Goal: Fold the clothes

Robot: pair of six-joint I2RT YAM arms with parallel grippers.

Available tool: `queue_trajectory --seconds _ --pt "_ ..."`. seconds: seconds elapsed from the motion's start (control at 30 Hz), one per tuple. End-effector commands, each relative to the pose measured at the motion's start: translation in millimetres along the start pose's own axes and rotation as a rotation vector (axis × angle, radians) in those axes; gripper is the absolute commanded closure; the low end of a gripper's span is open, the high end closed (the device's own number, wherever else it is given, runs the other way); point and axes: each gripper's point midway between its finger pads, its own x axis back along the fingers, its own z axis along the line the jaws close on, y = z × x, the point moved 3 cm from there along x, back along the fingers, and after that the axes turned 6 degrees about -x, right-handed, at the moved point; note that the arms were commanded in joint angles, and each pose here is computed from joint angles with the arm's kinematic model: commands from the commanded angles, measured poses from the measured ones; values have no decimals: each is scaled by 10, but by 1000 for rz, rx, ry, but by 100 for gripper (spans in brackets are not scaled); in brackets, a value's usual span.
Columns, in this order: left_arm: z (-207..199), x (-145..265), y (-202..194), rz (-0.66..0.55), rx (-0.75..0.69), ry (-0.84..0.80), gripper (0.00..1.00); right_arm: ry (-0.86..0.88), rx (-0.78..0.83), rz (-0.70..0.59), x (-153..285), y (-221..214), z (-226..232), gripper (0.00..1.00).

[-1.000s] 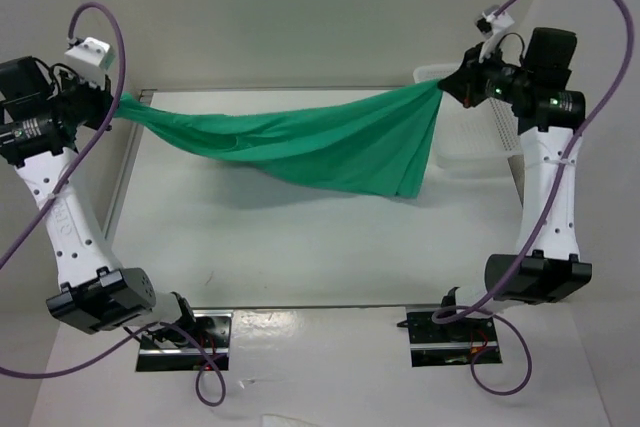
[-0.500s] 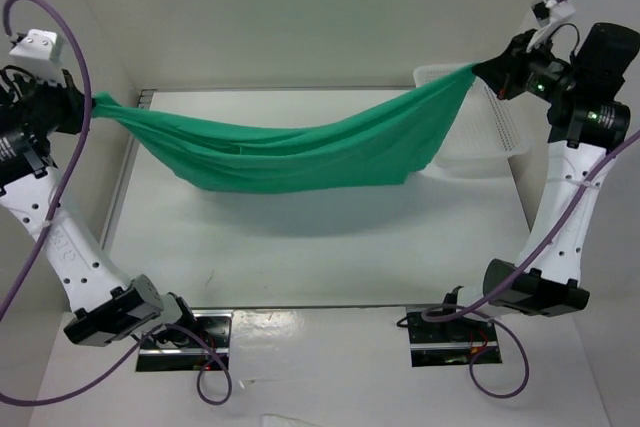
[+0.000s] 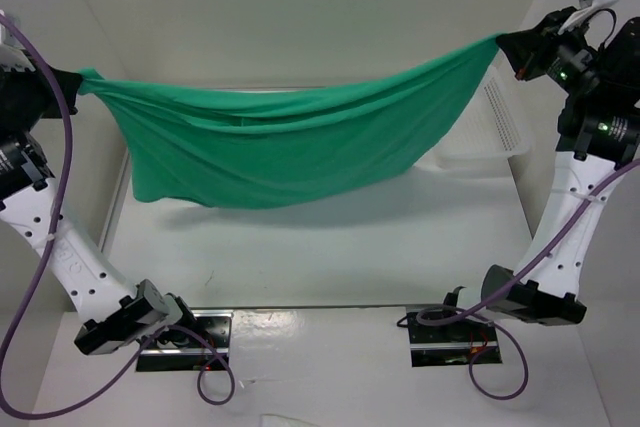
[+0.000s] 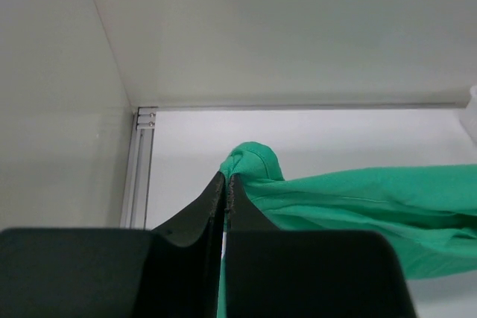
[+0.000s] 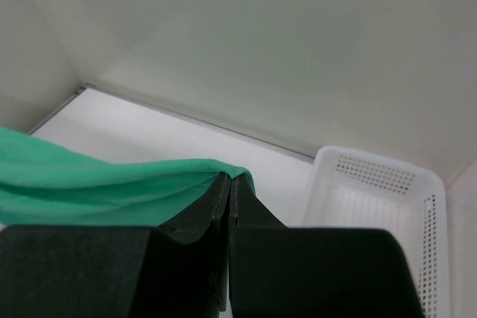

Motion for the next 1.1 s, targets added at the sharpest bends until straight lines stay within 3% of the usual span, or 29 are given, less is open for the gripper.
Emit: queue_trajectory --seconds 0.0,0.1,0.23,0.3,0.33,0.4,0.53,0.57,0.77,1.07 --pt "95 -87 205 -92 35 21 100 -105 -2 -87 -284 204 -150 100" --pt "179 -137 254 -115 42 64 100 -127 11 -65 -566 194 -1 100" --pt "445 -319 329 -108 63 124 100 -216 -55 -10 -992 49 -293 100" --pt "482 -410 370 -100 94 114 100 -204 -34 -81 -972 368 -230 100" --pt "517 -489 421 -94 98 104 100 -210 -88 3 -1200 85 -392 100" --pt "511 -556 444 -75 122 90 100 -236 -59 -66 -1167 264 -369 100" --pt "395 -760 573 -73 120 42 100 -222 -44 -78 -1244 284 -267 100" --pt "279 -630 811 -136 74 33 100 -207 -38 -91 -1237 330 -195 100" --pt "-10 -471 958 -175 31 -49 100 -163 -7 -156 -961 613 46 100" --pt "-487 414 1373 -321 -74 13 100 -58 74 -221 -199 972 647 100"
